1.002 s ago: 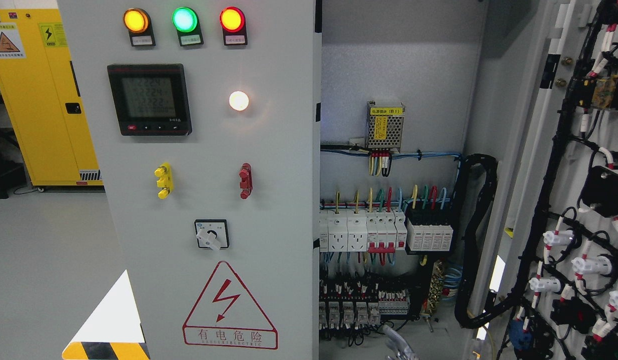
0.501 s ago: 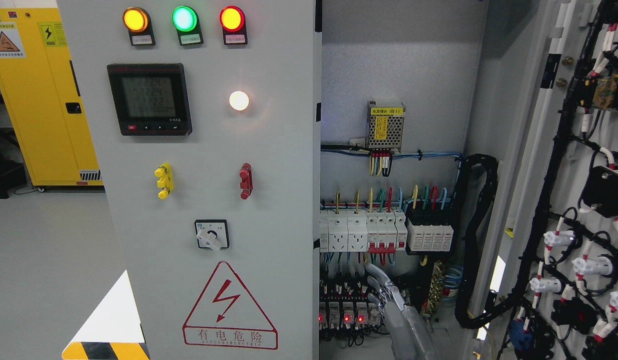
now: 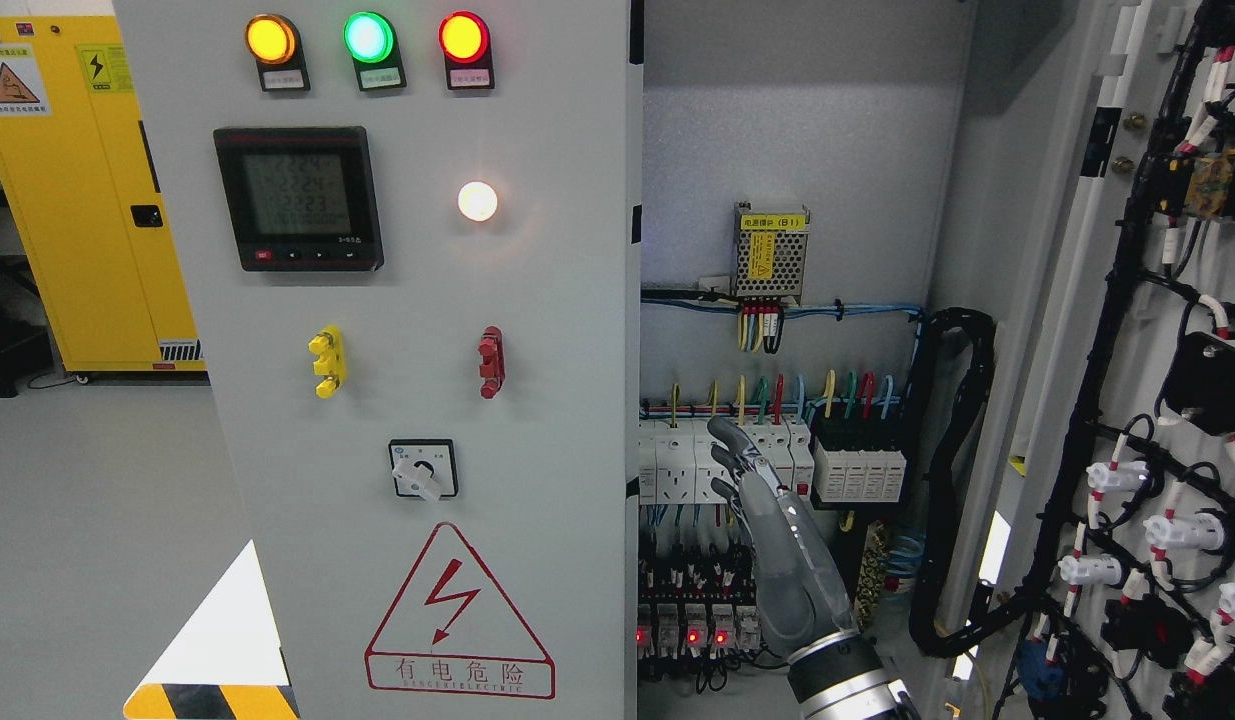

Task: Open door with both hands
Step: 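Reach the right hand up to the inner edge of the lamp door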

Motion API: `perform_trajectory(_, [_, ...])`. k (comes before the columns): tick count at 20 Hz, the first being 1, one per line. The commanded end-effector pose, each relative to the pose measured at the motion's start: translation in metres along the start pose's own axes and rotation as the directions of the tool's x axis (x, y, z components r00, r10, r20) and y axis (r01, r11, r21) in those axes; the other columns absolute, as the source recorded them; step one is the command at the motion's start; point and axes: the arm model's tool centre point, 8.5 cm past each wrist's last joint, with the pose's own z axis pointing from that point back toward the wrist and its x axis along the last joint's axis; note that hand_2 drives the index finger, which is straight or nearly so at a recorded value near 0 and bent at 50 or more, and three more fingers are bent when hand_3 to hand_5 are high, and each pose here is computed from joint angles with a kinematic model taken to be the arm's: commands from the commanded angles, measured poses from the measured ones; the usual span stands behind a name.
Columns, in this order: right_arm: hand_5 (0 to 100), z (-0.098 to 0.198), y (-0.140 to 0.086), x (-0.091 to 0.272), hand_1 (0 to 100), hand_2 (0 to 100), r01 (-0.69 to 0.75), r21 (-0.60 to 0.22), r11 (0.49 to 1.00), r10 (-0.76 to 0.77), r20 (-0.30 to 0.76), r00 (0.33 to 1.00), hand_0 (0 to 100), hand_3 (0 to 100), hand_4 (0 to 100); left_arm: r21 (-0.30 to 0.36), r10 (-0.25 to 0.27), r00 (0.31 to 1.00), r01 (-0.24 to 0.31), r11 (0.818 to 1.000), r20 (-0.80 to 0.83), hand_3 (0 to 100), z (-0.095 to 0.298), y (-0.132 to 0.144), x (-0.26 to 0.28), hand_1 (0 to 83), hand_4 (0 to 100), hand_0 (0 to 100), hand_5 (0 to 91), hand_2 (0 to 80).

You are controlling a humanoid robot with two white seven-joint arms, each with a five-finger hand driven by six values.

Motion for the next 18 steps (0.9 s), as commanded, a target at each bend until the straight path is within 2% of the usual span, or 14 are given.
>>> perform_trajectory(1, [0, -0.027, -0.01, -0.043, 0, 0, 0.041, -0.02, 0.999, -0.043, -0.126, 0.991, 26, 0, 0, -0.033, 0.003, 1.0, -0.003, 0.999, 0.014, 0, -0.003, -0.019, 0.003, 0.0, 0, 0, 0.0, 0.0])
perform_trajectory(7, [0, -0.046, -0.024, -0.039, 0, 0, 0.041, 0.016, 0.999, -0.039, -0.126, 0.991, 26, 0, 0, -0.033, 0.003, 1.0, -0.003, 0.999, 0.014, 0, -0.003, -0.019, 0.003, 0.0, 0, 0, 0.0, 0.0])
perform_trajectory(12, [0, -0.055, -0.037, -0.032, 0, 0, 0.049, -0.002, 0.999, -0.049, -0.111, 0.993, 26, 0, 0, -0.033, 0.005, 1.0, -0.004, 0.999, 0.014, 0, -0.003, -0.019, 0.003, 0.0, 0, 0, 0.0, 0.0])
perform_trajectory(18, [0, -0.056, -0.037, -0.032, 0, 0, 0.113, 0.059, 0.992, -0.106, -0.108, 0.988, 26, 0, 0, -0.035, 0.005, 1.0, -0.004, 0.999, 0.019, 0, -0.004, -0.02, 0.004, 0.0, 0, 0, 0.0, 0.0])
